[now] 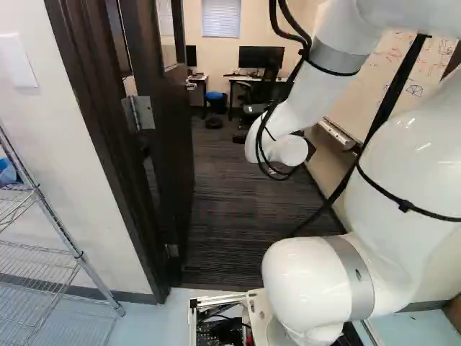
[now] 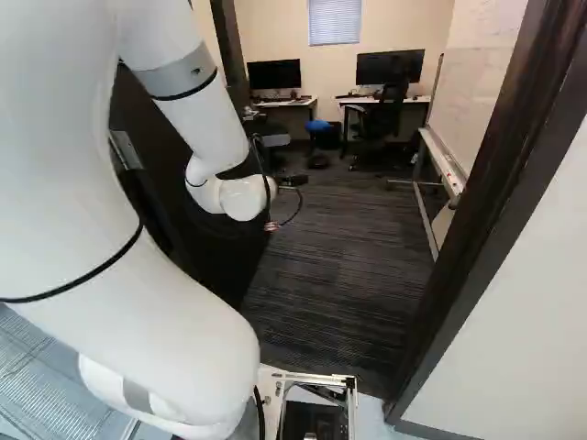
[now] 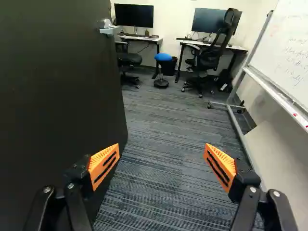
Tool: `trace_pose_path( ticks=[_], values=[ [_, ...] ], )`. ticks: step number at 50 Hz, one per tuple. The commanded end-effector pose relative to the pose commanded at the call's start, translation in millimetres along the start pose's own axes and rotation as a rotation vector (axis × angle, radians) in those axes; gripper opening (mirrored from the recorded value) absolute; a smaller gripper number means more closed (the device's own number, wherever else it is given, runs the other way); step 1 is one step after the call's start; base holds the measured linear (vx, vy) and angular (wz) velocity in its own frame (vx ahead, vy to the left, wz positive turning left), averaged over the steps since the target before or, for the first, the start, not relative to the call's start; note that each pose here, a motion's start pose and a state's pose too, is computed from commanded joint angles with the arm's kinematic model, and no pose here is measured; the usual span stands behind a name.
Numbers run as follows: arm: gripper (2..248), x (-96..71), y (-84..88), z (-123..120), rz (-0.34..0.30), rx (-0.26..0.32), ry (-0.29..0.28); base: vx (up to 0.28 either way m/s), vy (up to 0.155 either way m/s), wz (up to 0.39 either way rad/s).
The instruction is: Open the door and move inside
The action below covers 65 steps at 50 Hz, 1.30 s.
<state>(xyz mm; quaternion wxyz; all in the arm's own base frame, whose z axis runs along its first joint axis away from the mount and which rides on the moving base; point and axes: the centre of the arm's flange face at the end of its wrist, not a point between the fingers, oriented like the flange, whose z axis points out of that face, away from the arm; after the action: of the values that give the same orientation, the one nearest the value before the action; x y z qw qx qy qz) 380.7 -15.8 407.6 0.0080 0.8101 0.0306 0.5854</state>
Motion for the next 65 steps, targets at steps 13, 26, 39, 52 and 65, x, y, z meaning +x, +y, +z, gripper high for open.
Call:
trace_pose_path(
  ticks=[13, 26, 39, 52, 65],
  values=[
    [247, -21.5, -8.5, -29, 0.020, -0.006, -0.003, 0.000, 0.000, 0.000],
    [247, -40.5, -14.5, -53, 0.036, -0.012, -0.007, 0.000, 0.000, 0.000],
    [247, -55.7, -18.5, -71, 0.047, -0.016, -0.009, 0.000, 0.000, 0.000],
    [247, -66.5, -20.9, -84, 0.055, -0.020, -0.011, 0.000, 0.000, 0.000],
    [247, -72.3, -22.0, -90, 0.059, -0.022, -0.012, 0.000, 0.000, 0.000]
  ],
)
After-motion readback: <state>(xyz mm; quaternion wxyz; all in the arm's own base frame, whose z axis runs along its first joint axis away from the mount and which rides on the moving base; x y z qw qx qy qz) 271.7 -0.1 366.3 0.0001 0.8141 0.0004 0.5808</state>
